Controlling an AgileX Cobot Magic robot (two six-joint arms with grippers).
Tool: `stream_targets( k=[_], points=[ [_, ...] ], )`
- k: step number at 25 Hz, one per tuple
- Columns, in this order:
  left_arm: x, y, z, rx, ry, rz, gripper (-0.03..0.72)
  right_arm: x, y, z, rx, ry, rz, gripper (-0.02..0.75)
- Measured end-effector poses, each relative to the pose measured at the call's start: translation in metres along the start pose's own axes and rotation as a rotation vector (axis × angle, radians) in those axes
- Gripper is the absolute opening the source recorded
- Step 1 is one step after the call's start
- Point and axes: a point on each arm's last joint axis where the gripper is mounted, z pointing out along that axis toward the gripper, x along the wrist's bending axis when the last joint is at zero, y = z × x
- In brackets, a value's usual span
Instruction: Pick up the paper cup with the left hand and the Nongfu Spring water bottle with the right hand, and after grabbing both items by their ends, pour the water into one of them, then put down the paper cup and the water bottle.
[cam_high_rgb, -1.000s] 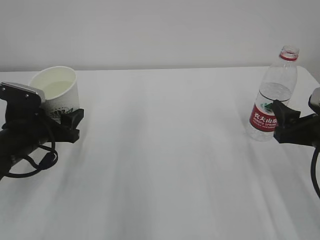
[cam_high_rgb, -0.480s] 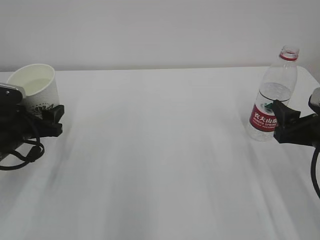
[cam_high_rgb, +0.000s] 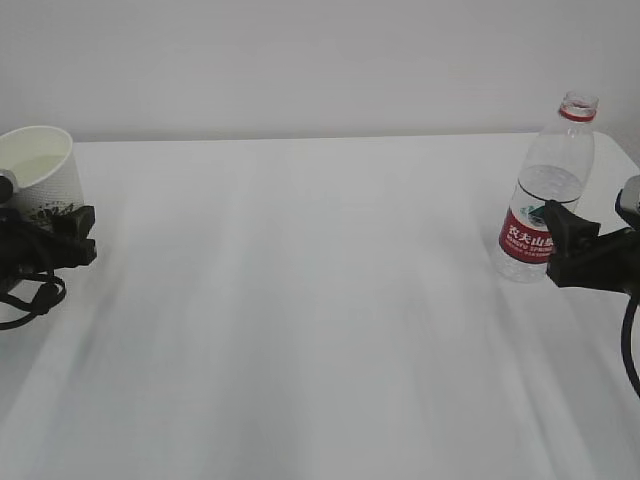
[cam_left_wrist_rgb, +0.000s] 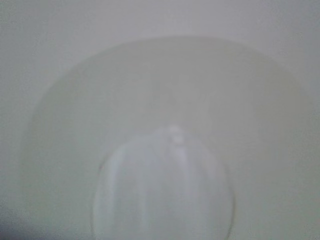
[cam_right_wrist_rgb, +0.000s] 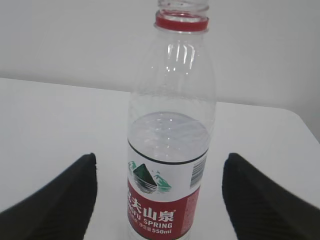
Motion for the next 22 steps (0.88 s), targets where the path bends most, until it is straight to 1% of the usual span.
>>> stream_targets(
  k=[6, 17, 20, 22],
  points=[
    [0.007, 0.0, 0.0, 0.001, 0.026, -0.011, 0.496, 0.0, 0.0, 0.0, 0.0, 0.002, -0.001, 0.593],
    [0.009, 0.0, 0.0, 0.001, 0.036, -0.031, 0.496, 0.002, 0.0, 0.0, -0.003, 0.022, -0.01, 0.593],
    [0.012, -0.001, 0.004, 0.034, 0.042, -0.054, 0.496, 0.002, 0.0, 0.0, -0.004, 0.025, -0.012, 0.593],
    [0.015, 0.002, 0.009, 0.038, 0.049, -0.06, 0.496, 0.002, 0.0, 0.0, -0.004, 0.026, -0.012, 0.593]
  ],
)
